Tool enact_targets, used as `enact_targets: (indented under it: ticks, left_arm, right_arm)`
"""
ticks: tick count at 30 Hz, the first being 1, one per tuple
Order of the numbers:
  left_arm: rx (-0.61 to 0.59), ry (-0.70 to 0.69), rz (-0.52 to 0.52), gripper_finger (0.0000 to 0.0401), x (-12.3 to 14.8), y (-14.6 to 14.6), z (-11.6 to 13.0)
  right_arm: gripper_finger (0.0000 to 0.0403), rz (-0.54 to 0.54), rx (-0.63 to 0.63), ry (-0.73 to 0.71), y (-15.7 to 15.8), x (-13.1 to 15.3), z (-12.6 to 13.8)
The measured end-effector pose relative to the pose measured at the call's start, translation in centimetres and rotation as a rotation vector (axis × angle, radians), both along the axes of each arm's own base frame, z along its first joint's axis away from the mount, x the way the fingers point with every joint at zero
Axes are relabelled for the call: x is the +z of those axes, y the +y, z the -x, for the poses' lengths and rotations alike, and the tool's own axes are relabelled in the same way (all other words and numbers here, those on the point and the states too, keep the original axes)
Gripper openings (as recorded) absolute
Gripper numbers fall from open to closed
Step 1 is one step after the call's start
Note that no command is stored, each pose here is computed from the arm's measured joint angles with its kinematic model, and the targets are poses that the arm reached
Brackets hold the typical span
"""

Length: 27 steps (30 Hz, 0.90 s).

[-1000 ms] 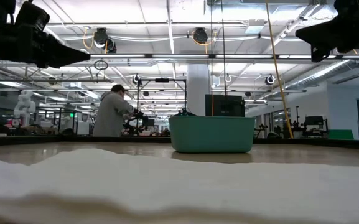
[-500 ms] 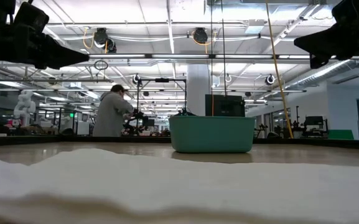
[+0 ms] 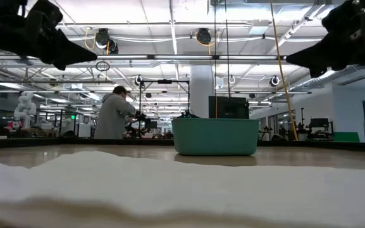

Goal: Pick and placing Produce into tupperware
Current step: Adjust the green bin

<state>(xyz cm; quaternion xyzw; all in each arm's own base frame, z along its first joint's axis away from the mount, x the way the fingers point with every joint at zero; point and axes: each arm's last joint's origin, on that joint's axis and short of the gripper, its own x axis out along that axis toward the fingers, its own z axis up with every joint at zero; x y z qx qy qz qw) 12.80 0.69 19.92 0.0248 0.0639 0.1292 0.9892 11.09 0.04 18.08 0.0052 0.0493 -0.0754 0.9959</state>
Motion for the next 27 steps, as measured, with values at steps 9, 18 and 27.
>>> enact_targets:
  ticks: [9,18,27]
  left_arm:
    - [-0.125,0.147,0.062,0.0001,-1.5,-0.4,-2.7]
    - [-0.18,0.117,0.117,0.0001,-2.6,-0.6,-5.3]
    - [-0.241,0.13,0.166,0.0001,-4.5,-0.8,-7.7]
  right_arm:
    - [0.0,-0.034,-0.048,0.116,-1.0,-1.2,-1.0]
    - [0.0,-0.093,-0.059,0.169,-1.6,-1.8,-1.5]
    - [0.0,-0.151,-0.055,0.251,-1.7,-2.9,-2.3]
